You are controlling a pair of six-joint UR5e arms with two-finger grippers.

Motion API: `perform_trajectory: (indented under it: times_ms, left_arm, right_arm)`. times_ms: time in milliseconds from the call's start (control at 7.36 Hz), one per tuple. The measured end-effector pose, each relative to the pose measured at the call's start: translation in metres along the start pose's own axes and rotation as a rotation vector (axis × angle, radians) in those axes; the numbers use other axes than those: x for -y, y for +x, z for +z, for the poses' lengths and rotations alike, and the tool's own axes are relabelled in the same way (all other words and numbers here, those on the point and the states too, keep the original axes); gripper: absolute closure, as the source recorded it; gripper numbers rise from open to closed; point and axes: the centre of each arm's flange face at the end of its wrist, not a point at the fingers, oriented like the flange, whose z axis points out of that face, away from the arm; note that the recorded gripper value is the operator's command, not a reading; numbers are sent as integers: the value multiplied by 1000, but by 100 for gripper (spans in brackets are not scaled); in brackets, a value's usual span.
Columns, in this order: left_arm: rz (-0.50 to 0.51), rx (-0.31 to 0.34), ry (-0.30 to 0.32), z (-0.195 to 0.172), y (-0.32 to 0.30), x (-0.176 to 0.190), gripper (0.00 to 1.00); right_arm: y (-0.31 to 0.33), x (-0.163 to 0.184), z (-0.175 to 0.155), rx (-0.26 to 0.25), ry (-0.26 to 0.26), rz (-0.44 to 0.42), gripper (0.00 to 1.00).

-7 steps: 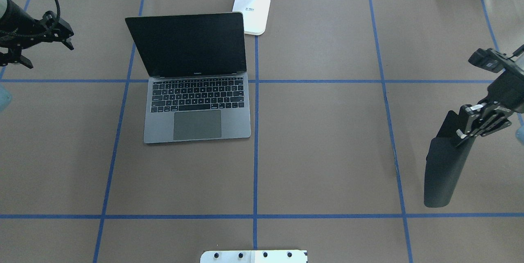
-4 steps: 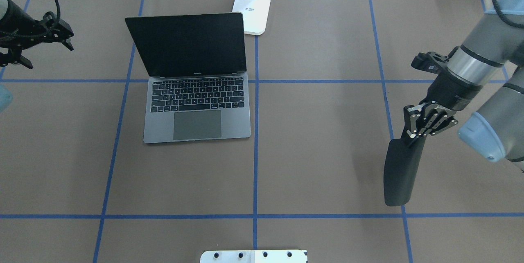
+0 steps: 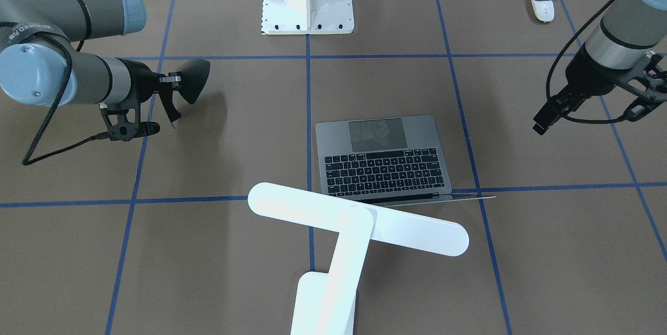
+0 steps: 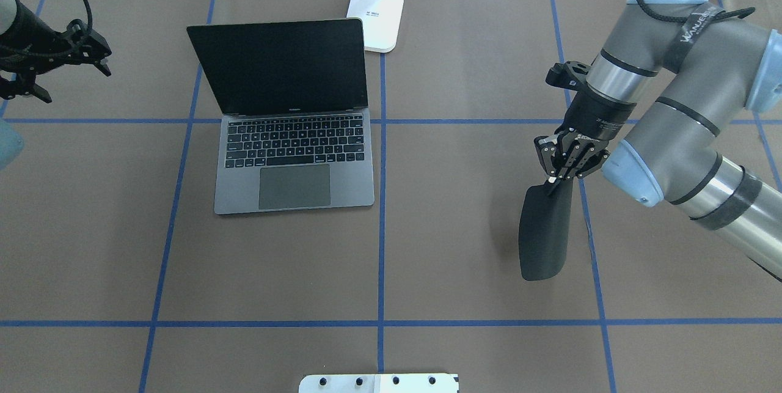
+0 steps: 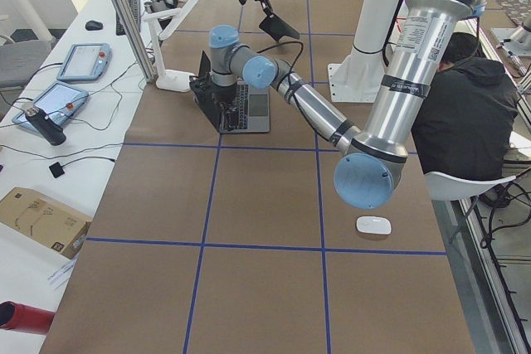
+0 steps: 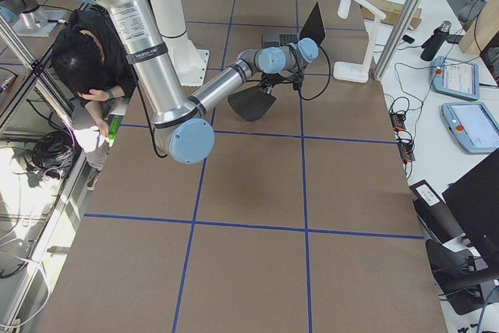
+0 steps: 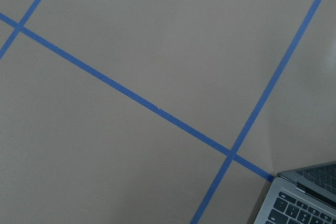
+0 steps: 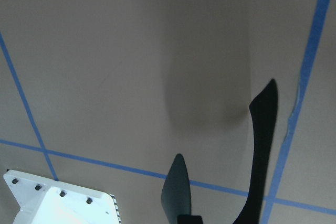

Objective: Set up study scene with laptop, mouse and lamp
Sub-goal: 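Carry the hanging black mouse pad with the right gripper toward the laptop, then lower the black mouse pad onto the table beside the laptop with the right gripper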

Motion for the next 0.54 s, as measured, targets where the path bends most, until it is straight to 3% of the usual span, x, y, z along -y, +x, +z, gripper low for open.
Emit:
perform_trajectory:
  times_ms: [543]
  left_arm:
    - [0, -2, 1, 3, 0, 2, 0]
  right_arm:
    - [-25, 50, 32, 16, 83, 48, 100]
